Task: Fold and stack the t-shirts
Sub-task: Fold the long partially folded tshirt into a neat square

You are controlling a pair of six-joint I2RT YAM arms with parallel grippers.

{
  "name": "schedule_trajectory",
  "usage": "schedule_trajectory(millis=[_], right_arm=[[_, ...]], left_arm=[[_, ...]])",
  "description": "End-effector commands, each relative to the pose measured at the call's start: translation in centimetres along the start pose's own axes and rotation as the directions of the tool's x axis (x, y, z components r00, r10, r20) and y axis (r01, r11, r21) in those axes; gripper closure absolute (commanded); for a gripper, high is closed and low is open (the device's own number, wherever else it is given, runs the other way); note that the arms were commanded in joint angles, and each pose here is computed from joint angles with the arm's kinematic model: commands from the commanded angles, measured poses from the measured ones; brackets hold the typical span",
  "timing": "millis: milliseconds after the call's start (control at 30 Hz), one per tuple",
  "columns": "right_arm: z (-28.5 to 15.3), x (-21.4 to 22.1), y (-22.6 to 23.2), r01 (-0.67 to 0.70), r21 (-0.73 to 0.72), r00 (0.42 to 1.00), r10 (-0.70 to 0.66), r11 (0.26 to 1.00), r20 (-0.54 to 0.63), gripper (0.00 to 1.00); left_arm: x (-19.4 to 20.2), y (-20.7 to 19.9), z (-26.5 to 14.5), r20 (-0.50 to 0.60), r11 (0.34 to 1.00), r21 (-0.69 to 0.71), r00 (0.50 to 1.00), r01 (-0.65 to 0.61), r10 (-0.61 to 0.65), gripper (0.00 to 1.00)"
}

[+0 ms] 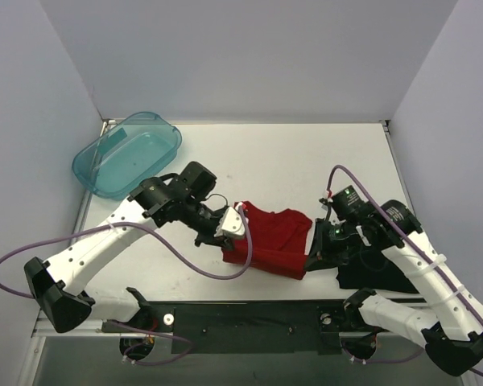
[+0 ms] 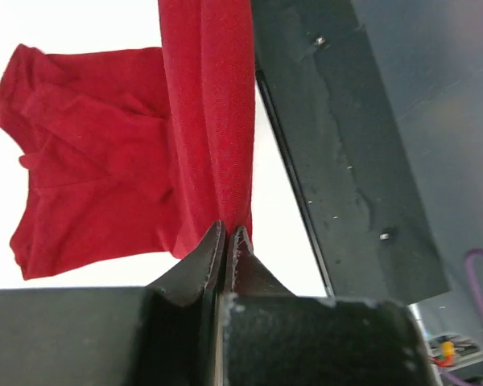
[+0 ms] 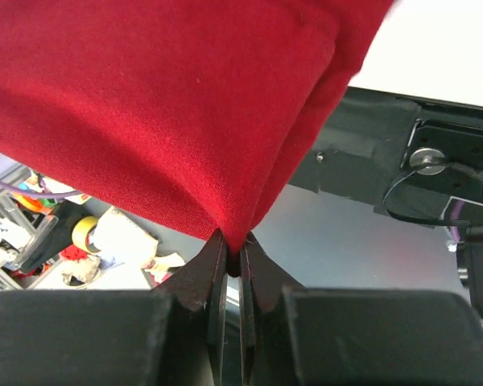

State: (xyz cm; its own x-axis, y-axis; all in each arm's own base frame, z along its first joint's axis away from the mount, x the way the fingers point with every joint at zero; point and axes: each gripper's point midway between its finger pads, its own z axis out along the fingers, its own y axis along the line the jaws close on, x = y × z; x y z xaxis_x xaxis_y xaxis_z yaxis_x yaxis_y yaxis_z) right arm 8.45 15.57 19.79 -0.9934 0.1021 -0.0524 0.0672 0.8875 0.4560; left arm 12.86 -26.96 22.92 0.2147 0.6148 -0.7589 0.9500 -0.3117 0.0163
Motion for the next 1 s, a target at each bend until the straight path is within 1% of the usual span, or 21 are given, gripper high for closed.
schedule_trajectory(millis=[0, 33, 67, 100, 133, 167, 200, 233, 267, 367, 400, 433, 500, 567, 633, 667, 833, 967], right_arm=[[-2.4, 1.9, -0.6, -0.061, 0.092, 0.994, 0.069, 0.994, -0.09, 1.0], [-2.2, 1.3, -0.6, -0.037, 0.097, 0.995, 0.045, 0.995, -0.087, 1.0], [-1.8, 0.3, -0.7, -0.053, 0.108, 0.994, 0.062, 0.993, -0.087, 1.0], [-1.3, -0.4, -0.7, -0.025, 0.103, 0.996, 0.034, 0.994, -0.087, 1.0], [-0.5, -1.3, -1.1, -0.046, 0.116, 0.993, 0.058, 0.992, -0.098, 1.0], [0.1, -2.9, -1.2, -0.06, 0.099, 0.995, 0.067, 0.993, -0.069, 1.0], [1.2, -3.3, -1.9, -0.081, 0.114, 0.992, 0.092, 0.99, -0.092, 1.0], [2.3, -4.8, -2.4, -0.113, 0.095, 0.99, 0.12, 0.989, -0.078, 1.0], [2.8, -5.5, -2.7, -0.128, 0.096, 0.988, 0.135, 0.987, -0.072, 1.0], [5.0, -9.0, -3.7, -0.138, 0.111, 0.988, 0.145, 0.984, -0.054, 1.0], [5.5, -9.5, -3.8, -0.134, 0.116, 0.988, 0.141, 0.984, -0.055, 1.0], [6.4, -10.6, -4.0, -0.135, 0.123, 0.988, 0.143, 0.983, -0.058, 1.0], [7.5, -12.0, -4.5, -0.154, 0.13, 0.985, 0.163, 0.979, -0.06, 1.0], [8.2, -13.2, -5.3, -0.183, 0.141, 0.98, 0.191, 0.973, -0.045, 1.0], [8.7, -14.1, -6.1, -0.202, 0.163, 0.977, 0.21, 0.966, -0.03, 1.0], [8.9, -14.4, -6.3, -0.204, 0.171, 0.977, 0.21, 0.964, -0.021, 1.0], [10.3, -15.0, -6.9, -0.226, 0.194, 0.97, 0.24, 0.955, -0.049, 1.0], [10.8, -15.4, -8.1, -0.264, 0.245, 0.96, 0.278, 0.933, -0.025, 1.0]], left_arm=[[-0.7, -1.1, -2.1, 0.062, 0.978, 0.029, 0.976, 0.208, -0.21, 1.0], [-0.4, -0.5, -1.8, 0.066, 0.97, 0.012, 0.968, 0.243, -0.243, 1.0], [-0.1, 0.9, -1.6, 0.077, 0.956, -0.015, 0.953, 0.294, -0.292, 1.0], [0.4, 1.7, -1.2, 0.069, 0.949, -0.037, 0.948, 0.313, -0.31, 1.0], [0.8, 3.3, -0.8, 0.077, 0.933, -0.066, 0.934, 0.355, -0.35, 1.0], [2.0, 4.4, -0.5, 0.053, 0.917, -0.108, 0.923, 0.385, -0.381, 1.0], [2.7, 6.1, -0.2, 0.065, 0.895, -0.145, 0.907, 0.422, -0.417, 1.0], [3.7, 7.3, -0.1, 0.054, 0.87, -0.19, 0.89, 0.455, -0.454, 1.0], [4.8, 9.0, 0.1, 0.06, 0.853, -0.217, 0.878, 0.475, -0.474, 1.0], [7.7, 12.5, 0.1, 0.058, 0.793, -0.284, 0.835, 0.539, -0.547, 1.0], [8.1, 13.0, 0.1, 0.061, 0.785, -0.291, 0.829, 0.547, -0.555, 1.0], [9.1, 13.9, 0.3, 0.061, 0.768, -0.298, 0.814, 0.567, -0.578, 1.0], [10.4, 15.0, 1.0, 0.053, 0.756, -0.319, 0.807, 0.572, -0.588, 1.0], [11.6, 16.0, 1.8, 0.041, 0.757, -0.332, 0.81, 0.563, -0.584, 1.0], [12.6, 17.0, 2.7, 0.038, 0.743, -0.347, 0.8, 0.573, -0.599, 1.0], [13.0, 17.3, 3.0, 0.036, 0.738, -0.351, 0.795, 0.577, -0.605, 1.0], [14.5, 18.9, 4.7, 0.042, 0.709, -0.353, 0.767, 0.611, -0.641, 1.0], [15.1, 19.6, 5.6, 0.041, 0.699, -0.347, 0.755, 0.625, -0.655, 1.0]])
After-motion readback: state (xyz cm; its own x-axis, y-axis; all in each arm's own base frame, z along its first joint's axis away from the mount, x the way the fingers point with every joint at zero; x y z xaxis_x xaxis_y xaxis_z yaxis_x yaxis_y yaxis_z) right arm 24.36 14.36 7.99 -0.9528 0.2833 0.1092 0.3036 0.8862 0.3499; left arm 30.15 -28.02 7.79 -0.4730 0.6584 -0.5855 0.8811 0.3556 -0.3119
